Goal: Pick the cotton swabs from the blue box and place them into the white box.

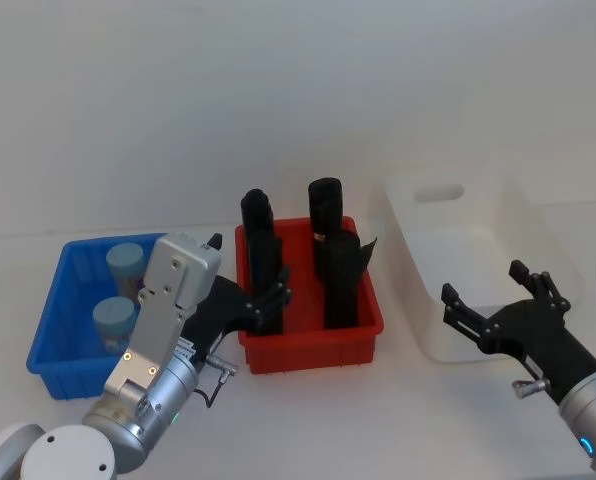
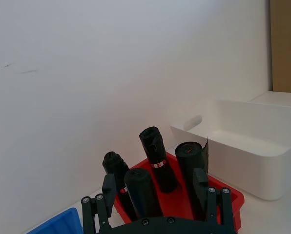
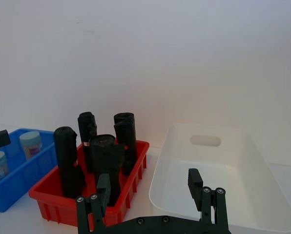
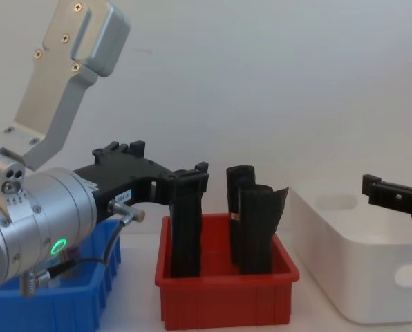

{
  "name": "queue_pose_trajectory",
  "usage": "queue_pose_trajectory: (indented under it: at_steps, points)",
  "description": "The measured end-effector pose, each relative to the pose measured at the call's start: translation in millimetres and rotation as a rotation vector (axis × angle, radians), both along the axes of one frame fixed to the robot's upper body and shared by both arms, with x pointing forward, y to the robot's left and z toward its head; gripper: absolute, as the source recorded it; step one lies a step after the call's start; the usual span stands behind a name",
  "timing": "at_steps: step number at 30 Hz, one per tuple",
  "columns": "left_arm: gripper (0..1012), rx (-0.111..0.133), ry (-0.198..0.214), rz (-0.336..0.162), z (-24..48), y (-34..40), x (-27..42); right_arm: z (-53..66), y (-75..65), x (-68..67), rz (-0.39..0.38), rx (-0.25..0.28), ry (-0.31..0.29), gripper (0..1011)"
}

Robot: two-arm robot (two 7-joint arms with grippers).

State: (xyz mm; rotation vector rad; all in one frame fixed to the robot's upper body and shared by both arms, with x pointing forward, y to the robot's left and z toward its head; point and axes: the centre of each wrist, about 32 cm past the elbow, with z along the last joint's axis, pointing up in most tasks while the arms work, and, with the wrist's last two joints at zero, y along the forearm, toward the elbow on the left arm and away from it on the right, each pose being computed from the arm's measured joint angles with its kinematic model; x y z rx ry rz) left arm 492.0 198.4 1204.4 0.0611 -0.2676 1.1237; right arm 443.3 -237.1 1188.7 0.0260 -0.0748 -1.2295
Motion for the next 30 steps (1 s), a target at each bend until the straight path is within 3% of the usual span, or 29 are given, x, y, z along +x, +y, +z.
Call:
queue_pose_trajectory:
  at_steps: [17, 24, 30]
  points:
    - [1004, 0.002, 0.010, 0.011, 0.7, 1.9, 2.5, 0.0, 0.0, 0.0, 0.000, 0.000, 0.000, 1002]
    - [1004, -0.001, 0.044, 0.049, 1.1, 7.5, 9.9, 0.0, 0.0, 0.0, 0.000, 0.000, 0.000, 1002]
    - [1004, -0.007, 0.091, 0.097, -0.2, 17.2, 20.4, 0.0, 0.0, 0.0, 0.000, 0.000, 0.000, 1002]
